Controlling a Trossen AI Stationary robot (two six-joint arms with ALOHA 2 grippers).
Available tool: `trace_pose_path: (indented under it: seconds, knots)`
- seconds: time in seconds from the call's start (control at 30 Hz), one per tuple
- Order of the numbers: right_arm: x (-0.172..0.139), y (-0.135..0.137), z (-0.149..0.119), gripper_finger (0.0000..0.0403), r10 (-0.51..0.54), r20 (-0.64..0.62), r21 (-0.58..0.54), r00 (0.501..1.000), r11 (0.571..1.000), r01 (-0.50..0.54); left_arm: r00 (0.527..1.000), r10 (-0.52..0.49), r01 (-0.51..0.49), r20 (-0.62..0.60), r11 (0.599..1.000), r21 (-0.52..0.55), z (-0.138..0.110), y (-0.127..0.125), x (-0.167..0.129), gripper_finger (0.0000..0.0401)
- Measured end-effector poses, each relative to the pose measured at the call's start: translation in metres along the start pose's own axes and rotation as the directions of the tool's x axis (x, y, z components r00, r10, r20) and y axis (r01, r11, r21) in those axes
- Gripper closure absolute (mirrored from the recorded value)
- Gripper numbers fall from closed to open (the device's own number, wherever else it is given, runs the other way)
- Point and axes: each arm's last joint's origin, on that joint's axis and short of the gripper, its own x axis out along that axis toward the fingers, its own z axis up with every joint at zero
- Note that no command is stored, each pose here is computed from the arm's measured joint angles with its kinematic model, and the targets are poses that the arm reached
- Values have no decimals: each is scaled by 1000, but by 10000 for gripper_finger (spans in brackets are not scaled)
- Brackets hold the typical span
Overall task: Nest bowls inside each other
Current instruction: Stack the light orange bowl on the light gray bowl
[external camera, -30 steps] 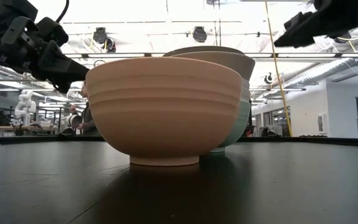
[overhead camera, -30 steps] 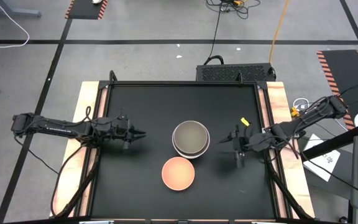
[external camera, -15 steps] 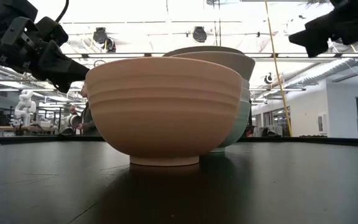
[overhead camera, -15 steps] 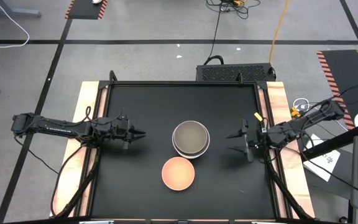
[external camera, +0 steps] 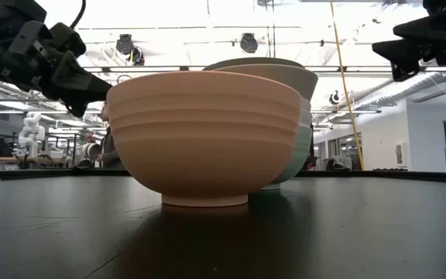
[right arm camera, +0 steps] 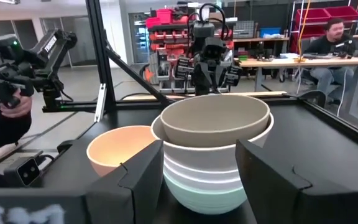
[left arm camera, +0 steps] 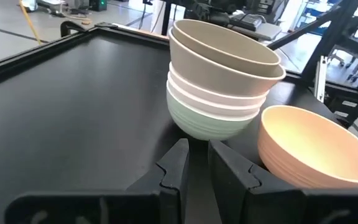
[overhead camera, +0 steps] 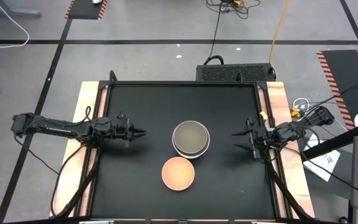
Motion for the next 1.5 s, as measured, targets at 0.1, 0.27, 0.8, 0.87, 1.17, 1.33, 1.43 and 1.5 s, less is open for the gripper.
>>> trace_pose_path:
  seconds: [0.1,0.27,0.8,0.87,1.17,1.33,1.43,1.5]
  knots:
    - [-1,-1,-7,211,0,2,-2,1000,1000,0,1000,-4,4,-1,1000,8,0,0,0,339]
    - [-2,-2,-15,211,-1,-14,-5,1000,1000,1,998,-61,61,2,998,-18,1,-2,0,339]
    - [-2,-1,-17,211,53,35,17,998,998,-54,991,-116,118,72,993,-21,8,-5,-1,339]
    - [-2,0,-17,211,58,33,14,998,998,-59,986,-151,153,64,988,-29,8,-6,-1,339]
    - [-2,0,-17,211,58,33,28,998,998,-59,969,-248,248,15,968,29,41,-25,0,339]
    - [-2,0,-17,211,58,32,29,998,998,-59,958,-286,286,-2,956,64,56,-40,9,339]
    - [-2,0,-18,211,58,30,27,998,998,-59,955,-291,294,-49,954,65,55,-46,19,338]
    - [-2,0,-18,211,58,30,27,998,998,-59,954,-289,293,-87,955,45,52,-48,26,338]
